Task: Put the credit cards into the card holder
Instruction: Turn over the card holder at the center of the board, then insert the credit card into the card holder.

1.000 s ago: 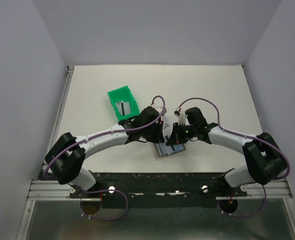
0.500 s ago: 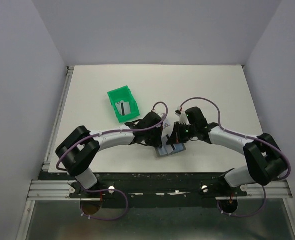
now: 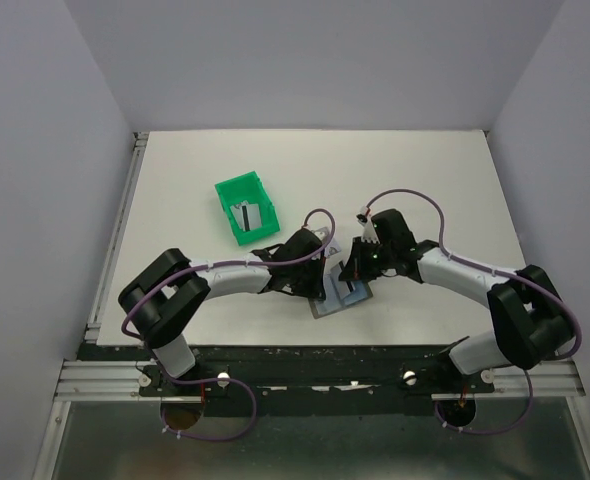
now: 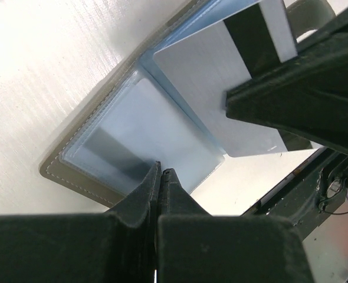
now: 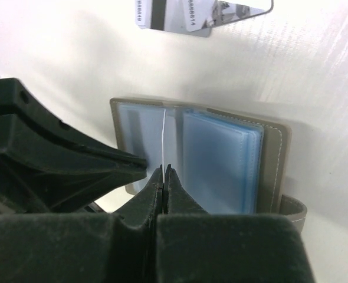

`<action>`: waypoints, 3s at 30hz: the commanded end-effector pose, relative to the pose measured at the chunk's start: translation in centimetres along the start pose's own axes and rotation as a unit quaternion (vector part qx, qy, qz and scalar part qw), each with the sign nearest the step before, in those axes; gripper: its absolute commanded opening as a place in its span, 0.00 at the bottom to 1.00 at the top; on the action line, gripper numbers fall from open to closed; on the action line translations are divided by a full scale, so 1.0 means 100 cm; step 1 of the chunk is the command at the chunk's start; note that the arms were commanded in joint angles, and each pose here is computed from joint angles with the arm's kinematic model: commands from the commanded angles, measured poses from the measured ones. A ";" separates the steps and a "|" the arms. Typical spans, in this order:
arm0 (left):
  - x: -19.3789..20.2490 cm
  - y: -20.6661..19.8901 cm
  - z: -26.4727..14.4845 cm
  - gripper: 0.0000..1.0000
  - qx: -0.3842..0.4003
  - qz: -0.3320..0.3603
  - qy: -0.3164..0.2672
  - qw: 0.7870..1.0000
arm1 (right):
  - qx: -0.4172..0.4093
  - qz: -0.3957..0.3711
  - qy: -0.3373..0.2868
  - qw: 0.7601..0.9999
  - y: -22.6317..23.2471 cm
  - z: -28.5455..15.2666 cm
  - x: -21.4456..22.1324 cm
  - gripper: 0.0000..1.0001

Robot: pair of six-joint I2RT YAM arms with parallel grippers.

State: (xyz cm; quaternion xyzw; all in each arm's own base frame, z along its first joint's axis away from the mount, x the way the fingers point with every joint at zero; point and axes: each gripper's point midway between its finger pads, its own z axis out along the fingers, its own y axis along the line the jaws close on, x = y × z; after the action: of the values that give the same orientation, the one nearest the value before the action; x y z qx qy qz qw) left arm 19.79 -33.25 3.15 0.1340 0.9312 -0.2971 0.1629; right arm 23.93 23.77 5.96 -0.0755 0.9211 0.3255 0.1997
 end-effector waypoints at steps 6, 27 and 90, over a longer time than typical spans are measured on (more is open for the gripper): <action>0.017 0.018 -0.001 0.00 -0.029 -0.002 0.018 0.999 | 0.039 -0.003 -0.006 0.999 -0.020 0.008 -0.001 0.00; 0.016 0.021 -0.003 0.00 -0.038 0.000 0.019 0.999 | 0.008 0.022 0.019 1.000 -0.022 0.022 0.020 0.01; 0.027 0.048 -0.034 0.00 -0.094 -0.011 -0.013 0.995 | -0.088 0.077 0.047 0.992 -0.001 0.034 0.043 0.01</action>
State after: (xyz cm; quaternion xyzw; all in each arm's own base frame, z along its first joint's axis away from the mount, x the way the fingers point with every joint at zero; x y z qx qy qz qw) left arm 19.13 -28.72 4.60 0.1117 0.9421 -0.2428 0.2025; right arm 22.27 25.98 2.74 -0.0382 0.8982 0.4127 0.1466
